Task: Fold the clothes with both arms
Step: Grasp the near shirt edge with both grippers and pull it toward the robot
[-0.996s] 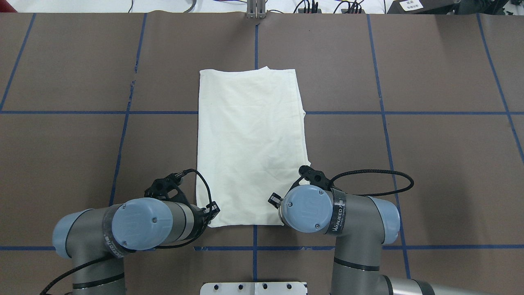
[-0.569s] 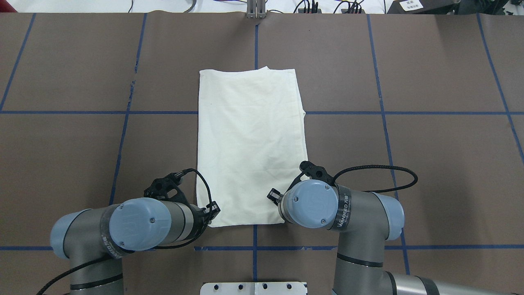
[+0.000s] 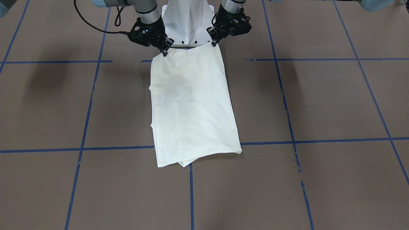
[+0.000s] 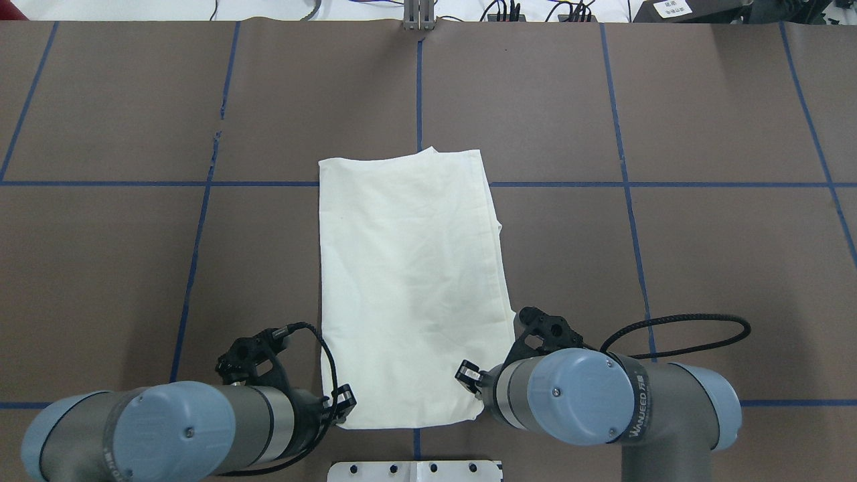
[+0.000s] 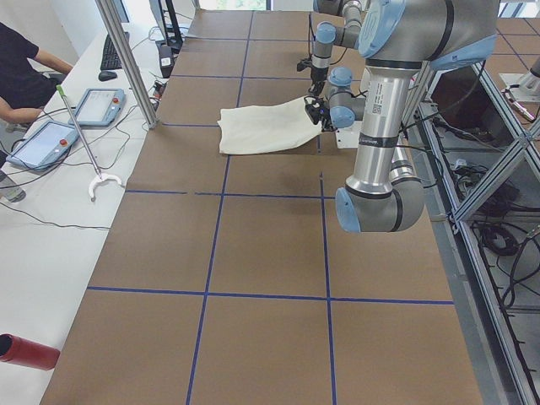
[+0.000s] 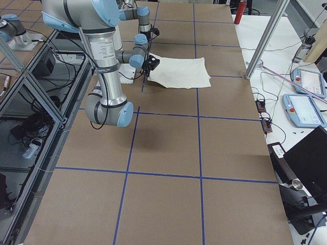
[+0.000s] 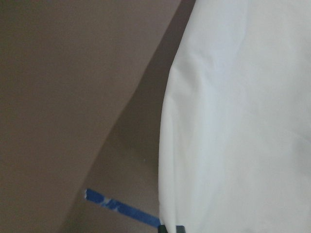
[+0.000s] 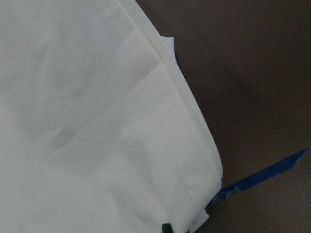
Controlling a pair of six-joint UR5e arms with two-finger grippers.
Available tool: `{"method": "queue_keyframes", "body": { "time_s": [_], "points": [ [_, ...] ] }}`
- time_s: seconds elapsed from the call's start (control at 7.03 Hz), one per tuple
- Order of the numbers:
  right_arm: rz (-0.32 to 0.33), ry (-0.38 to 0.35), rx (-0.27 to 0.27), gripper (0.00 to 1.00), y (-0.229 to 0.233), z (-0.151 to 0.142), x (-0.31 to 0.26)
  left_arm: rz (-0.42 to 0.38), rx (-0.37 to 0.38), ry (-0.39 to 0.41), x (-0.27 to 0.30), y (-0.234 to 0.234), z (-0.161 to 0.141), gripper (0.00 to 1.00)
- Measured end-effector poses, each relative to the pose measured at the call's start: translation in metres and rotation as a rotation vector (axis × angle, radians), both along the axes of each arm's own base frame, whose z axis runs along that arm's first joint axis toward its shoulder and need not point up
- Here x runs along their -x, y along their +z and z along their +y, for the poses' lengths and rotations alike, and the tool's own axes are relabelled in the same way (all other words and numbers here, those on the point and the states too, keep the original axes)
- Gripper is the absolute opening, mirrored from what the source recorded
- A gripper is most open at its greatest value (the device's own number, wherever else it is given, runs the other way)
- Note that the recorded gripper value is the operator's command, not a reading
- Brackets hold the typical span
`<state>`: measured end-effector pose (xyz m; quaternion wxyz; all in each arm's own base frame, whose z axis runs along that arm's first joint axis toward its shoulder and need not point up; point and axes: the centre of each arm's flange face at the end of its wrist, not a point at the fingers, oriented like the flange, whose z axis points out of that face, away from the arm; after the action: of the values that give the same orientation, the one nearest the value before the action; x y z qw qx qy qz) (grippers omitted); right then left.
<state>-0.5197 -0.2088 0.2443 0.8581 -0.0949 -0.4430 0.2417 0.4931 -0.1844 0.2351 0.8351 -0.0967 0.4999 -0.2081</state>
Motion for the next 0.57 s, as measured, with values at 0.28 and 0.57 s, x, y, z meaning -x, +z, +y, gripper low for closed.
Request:
{"method": "queue_keyframes", "body": {
  "time_s": [0.28, 0.57],
  "points": [
    [-0.039, -0.019, -0.016, 0.00, -0.013, 0.010, -0.003, 0.011, -0.001, 0.039, 0.010, -0.001, 0.020, 0.00],
    [-0.109, 0.027, -0.050, 0.00, -0.026, -0.020, -0.014, 0.020, -0.005, 0.034, 0.011, -0.005, 0.016, 0.00]
  ]
}}
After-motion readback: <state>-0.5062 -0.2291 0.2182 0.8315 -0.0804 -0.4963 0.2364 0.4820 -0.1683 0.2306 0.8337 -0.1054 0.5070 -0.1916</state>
